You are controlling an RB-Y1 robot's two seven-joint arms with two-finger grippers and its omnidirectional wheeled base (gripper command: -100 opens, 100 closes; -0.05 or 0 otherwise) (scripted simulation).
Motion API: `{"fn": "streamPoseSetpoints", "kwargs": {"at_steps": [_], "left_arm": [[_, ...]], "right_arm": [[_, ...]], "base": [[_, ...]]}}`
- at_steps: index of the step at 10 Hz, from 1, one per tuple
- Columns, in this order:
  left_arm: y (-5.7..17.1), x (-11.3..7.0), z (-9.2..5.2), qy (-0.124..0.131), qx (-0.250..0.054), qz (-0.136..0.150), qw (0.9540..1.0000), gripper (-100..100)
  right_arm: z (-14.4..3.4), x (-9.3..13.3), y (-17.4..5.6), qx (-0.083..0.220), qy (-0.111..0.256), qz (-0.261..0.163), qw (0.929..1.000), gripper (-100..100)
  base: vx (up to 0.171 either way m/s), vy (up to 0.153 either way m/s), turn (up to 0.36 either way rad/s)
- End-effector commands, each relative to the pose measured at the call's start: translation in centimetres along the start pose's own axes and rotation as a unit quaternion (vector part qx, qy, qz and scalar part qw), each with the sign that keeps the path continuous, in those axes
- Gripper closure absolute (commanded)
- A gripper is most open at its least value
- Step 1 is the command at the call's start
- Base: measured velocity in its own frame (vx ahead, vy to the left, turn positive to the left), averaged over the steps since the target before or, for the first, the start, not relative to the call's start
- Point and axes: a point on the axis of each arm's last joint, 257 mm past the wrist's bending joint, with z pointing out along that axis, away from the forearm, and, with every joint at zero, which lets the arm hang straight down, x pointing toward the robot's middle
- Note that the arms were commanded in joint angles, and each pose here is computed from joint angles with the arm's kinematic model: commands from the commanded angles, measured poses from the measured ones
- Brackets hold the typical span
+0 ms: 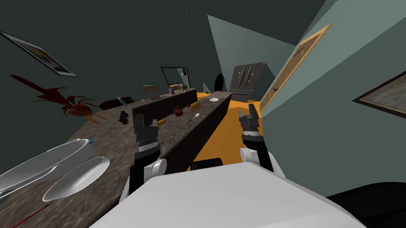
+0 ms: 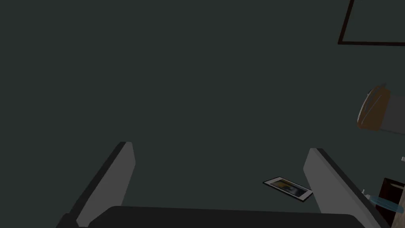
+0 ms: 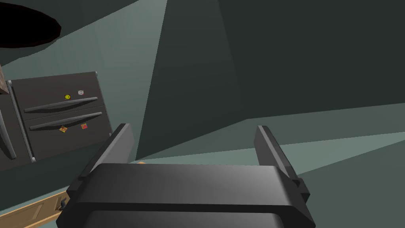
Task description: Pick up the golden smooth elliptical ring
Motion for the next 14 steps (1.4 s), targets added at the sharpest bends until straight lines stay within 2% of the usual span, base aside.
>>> {"fn": "streamPoseSetpoints", "kwargs": {"at_steps": [1,4,7,9,12,13,14], "left_arm": [[0.4,0.2,-0.2,0.013,-0.007,0.006,0.9999,-100],[1.8,0.5,-1.0,0.044,-0.036,0.020,0.9982,-100],[4.3,0.6,-2.5,0.077,-0.087,0.036,0.9926,-100],[6.2,0.4,-3.9,0.098,-0.128,0.046,0.9858,-100],[9.1,-0.1,-6.6,0.127,-0.196,0.062,0.9704,-100],[9.2,-0.1,-6.6,0.127,-0.198,0.062,0.9701,-100],[10.1,-0.4,-7.6,0.136,-0.221,0.068,0.9633,-100]], "right_arm": [[0.0,0.0,0.0,0.000,0.000,0.000,1.0000,0],[0.0,0.0,0.0,0.000,0.000,0.000,1.0000,0],[0.0,0.0,0.0,0.000,0.000,0.000,1.0000,0],[0.0,0.0,0.0,0.000,0.000,0.000,1.0000,0],[0.0,0.0,0.0,0.000,0.000,0.000,1.0000,0],[0.0,0.0,0.0,0.000,0.000,0.000,1.0000,0],[0.0,0.0,0.0,0.000,0.000,0.000,1.0000,0]], "base": [[-0.005,0.014,-0.073],[-0.029,0.050,-0.122],[-0.063,0.090,-0.201],[-0.069,0.104,-0.227],[-0.089,0.103,-0.266],[-0.070,0.088,-0.099],[-0.059,0.069,-0.169]]}}
